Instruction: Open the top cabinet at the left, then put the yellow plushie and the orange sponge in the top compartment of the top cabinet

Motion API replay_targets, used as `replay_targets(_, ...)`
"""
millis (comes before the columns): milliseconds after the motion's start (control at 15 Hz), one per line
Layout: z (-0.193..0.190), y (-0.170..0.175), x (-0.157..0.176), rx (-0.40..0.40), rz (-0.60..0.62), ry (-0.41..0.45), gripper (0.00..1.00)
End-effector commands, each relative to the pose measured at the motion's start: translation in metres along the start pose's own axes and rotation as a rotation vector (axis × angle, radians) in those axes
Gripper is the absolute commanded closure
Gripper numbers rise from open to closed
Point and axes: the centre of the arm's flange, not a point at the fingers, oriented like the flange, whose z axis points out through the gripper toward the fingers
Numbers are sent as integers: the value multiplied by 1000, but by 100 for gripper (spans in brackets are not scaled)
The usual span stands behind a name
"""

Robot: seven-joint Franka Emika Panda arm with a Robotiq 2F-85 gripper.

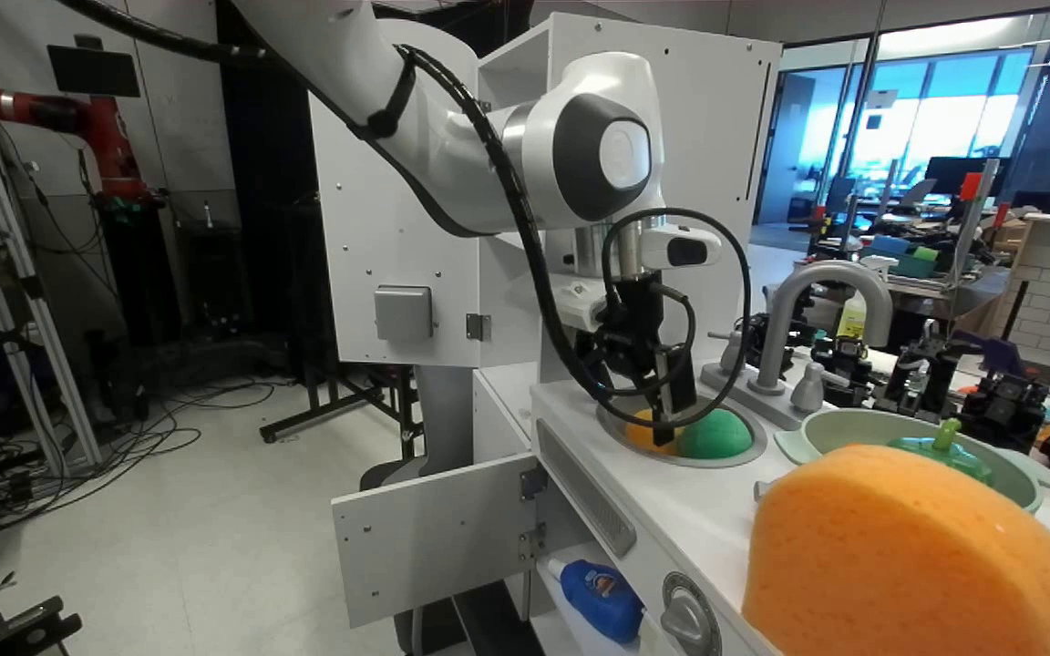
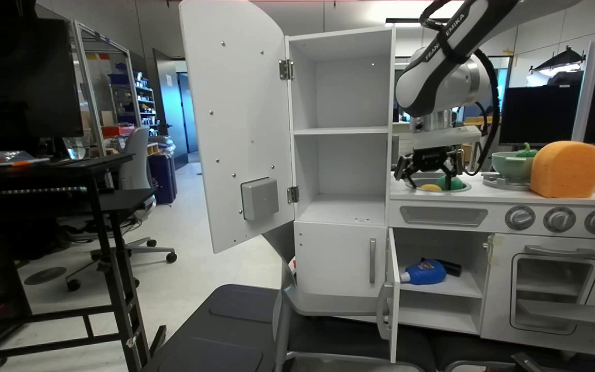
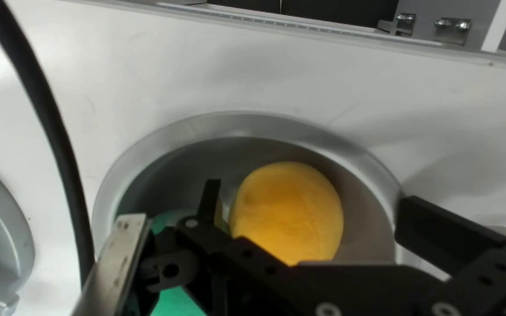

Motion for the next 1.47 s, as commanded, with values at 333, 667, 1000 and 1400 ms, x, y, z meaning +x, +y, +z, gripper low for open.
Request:
replay_targets(333,-15,36,40,-20,23,4,0)
replay_targets(667,3,48,41,-18,23,-15,0)
replay_targets(1000,-9,28,46,-7,5,-1,0)
replay_targets(1400,-9,6,44,3,-27,-13,0)
